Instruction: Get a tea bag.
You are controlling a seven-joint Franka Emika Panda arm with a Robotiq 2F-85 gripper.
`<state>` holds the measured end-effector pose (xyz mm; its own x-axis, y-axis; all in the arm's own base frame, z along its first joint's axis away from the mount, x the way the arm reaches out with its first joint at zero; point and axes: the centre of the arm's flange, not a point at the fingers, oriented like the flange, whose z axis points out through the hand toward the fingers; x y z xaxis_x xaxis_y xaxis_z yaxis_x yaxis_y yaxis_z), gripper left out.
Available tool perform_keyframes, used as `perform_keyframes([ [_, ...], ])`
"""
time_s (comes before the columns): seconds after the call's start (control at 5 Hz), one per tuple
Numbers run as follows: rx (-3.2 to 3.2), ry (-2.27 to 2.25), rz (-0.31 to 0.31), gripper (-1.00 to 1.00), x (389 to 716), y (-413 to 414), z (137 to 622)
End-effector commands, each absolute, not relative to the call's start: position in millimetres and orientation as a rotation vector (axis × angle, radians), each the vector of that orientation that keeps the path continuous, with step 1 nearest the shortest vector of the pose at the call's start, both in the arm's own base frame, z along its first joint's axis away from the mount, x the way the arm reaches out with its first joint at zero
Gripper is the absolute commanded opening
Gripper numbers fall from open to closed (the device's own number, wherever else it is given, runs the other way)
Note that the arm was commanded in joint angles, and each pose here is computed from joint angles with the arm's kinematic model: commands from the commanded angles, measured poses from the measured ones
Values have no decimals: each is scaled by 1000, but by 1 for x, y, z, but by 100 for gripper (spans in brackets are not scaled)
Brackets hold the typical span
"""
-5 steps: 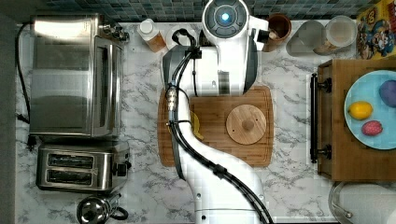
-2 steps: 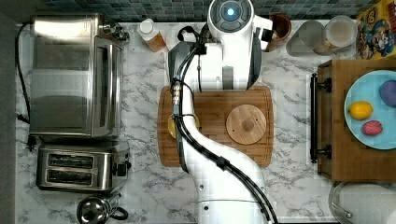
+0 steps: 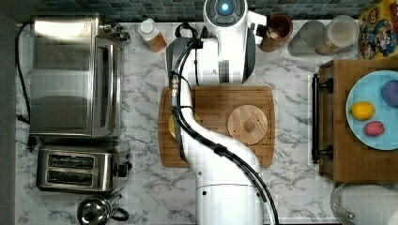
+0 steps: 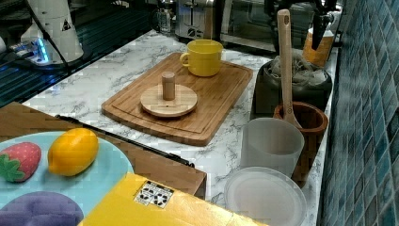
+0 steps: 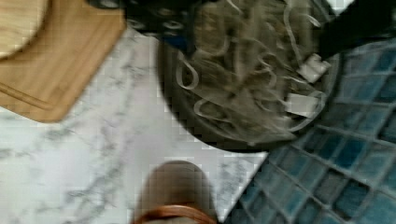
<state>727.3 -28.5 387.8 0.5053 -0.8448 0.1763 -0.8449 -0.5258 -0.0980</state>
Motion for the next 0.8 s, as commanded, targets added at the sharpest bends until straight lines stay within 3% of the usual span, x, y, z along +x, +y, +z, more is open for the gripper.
perform_keyframes([
  [0.2,2725,-1677,542,-100,729,-34,483],
  [0.6,2737,-1650,554,-100,722,-30,488],
  [0.8,2770,-1596,599,-100,716,-25,515],
])
